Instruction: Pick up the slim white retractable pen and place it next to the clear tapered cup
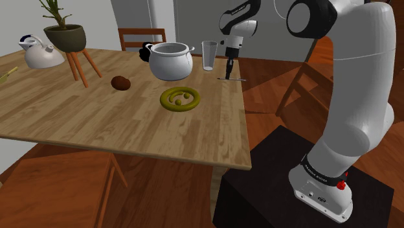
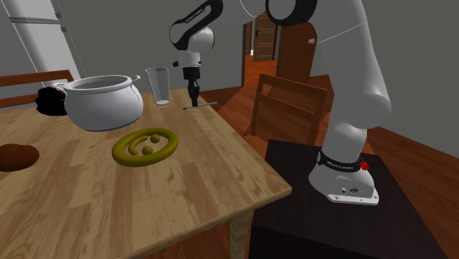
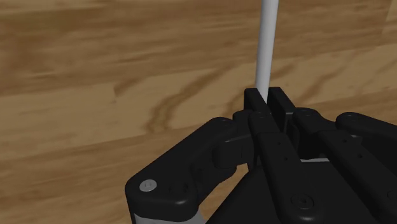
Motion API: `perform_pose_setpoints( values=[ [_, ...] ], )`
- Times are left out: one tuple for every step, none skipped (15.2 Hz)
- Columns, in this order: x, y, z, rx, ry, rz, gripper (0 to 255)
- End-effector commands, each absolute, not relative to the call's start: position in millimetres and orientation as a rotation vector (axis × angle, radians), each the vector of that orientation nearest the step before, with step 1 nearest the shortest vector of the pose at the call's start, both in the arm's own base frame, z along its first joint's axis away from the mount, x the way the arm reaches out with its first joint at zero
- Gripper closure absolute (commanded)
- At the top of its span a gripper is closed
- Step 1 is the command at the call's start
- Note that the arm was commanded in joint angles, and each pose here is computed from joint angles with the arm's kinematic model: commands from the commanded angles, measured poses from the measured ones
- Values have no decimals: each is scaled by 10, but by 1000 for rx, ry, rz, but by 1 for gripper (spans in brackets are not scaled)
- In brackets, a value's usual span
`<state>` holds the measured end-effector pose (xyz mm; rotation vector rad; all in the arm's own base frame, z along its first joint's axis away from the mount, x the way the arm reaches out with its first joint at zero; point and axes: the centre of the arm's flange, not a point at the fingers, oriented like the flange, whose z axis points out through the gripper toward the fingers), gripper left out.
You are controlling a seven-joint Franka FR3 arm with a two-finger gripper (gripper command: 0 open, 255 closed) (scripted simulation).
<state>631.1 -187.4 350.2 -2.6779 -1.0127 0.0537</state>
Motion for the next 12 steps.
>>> perform_pose_setpoints(
  values=[
    [6311,-1874,3502,-2678,-1013,54,255],
    [6311,-1874,3502,-2678,-1013,54,0],
    [6311,-1874,3502,-2678,-1013,54,0],
    [6311,-1874,3502,-2678,-1013,54,0],
    [6311,-1874,3502,-2678,-1013,54,0],
    [6311,-1874,3502,-2678,-1013,54,0],
    [6311,-1874,3502,-2678,-1013,54,0],
    [6329,-1906,3628,-2678,-1013,54,0],
    [6346,-1939,3755,-2678,-1013,54,0],
    [6363,-1971,3881,-2678,-1013,54,0],
    [6377,-1996,3981,-2678,-1013,54,0],
    [6377,-1996,3981,-2678,-1013,54,0]
  ],
)
